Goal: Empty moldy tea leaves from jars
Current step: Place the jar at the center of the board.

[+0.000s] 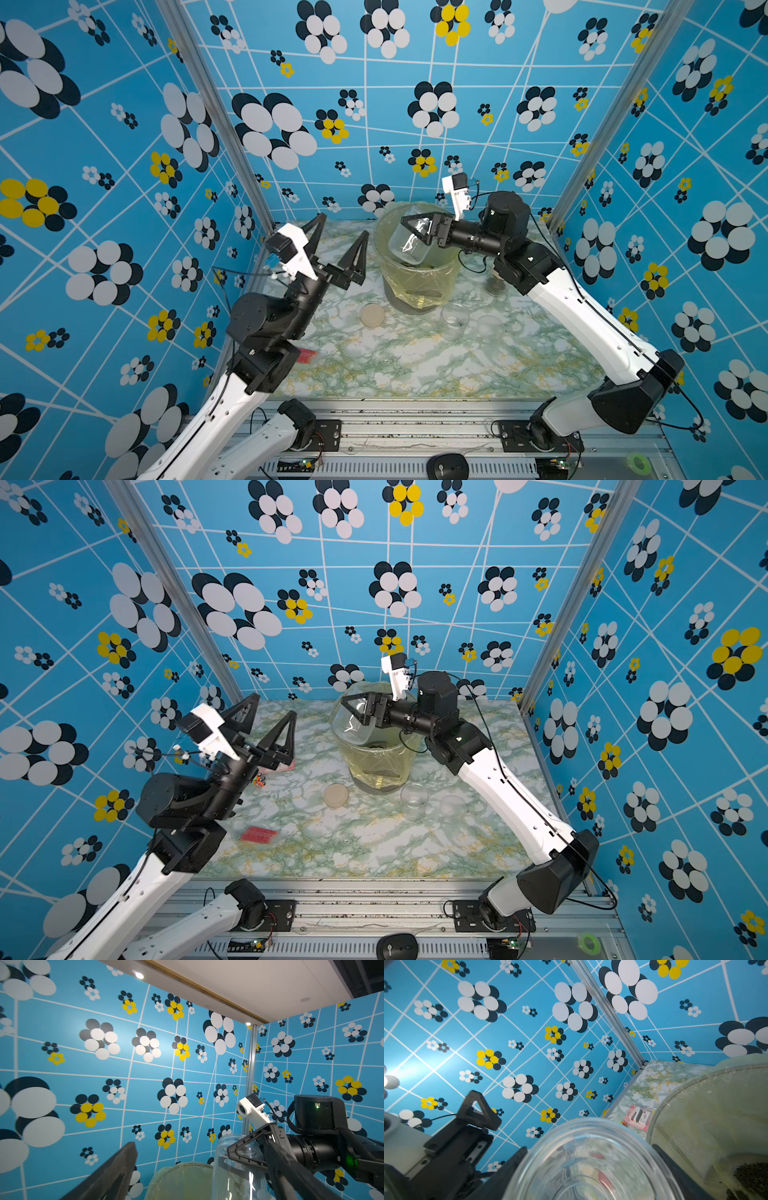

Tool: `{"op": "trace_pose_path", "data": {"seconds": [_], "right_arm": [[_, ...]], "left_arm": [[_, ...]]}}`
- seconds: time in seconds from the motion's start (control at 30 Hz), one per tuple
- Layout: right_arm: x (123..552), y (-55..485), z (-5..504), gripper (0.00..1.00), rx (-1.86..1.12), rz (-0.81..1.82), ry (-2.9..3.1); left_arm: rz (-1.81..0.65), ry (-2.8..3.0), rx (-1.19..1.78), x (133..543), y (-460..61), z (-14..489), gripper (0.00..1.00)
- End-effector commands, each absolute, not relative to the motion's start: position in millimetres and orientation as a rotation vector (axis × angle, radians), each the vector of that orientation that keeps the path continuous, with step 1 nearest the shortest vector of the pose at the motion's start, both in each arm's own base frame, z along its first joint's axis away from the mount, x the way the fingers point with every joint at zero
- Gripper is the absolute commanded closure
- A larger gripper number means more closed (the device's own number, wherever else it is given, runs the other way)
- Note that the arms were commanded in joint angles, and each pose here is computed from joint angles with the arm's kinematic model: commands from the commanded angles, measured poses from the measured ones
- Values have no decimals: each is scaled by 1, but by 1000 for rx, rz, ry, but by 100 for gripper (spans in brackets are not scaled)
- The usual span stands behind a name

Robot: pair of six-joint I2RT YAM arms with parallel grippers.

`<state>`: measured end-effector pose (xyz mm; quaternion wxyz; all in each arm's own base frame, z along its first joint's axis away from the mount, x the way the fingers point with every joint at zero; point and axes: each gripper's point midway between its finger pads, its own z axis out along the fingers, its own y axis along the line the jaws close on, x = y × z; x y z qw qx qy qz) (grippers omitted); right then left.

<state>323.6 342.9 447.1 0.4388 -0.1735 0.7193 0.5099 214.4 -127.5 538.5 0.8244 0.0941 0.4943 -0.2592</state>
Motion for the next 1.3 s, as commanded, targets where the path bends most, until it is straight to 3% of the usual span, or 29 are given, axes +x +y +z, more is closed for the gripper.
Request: {"op": "trace_pose_path", "data": {"seconds": [0.0,0.27,0.57,1.27], "right_arm": [[323,370,442,43,-555,1110,1735],[308,464,373,43,-784,992,1752],[298,532,299,43,-871,930,1653],[310,601,150,39,-1008,861,1575]], "left_arm": [[-358,1133,104,201,-80,523,1],[-208,1251,97,164,-35,492,1],[-180,1391,75,130,-3,440,1],[-166,1457,62,111,14,410,1]]}}
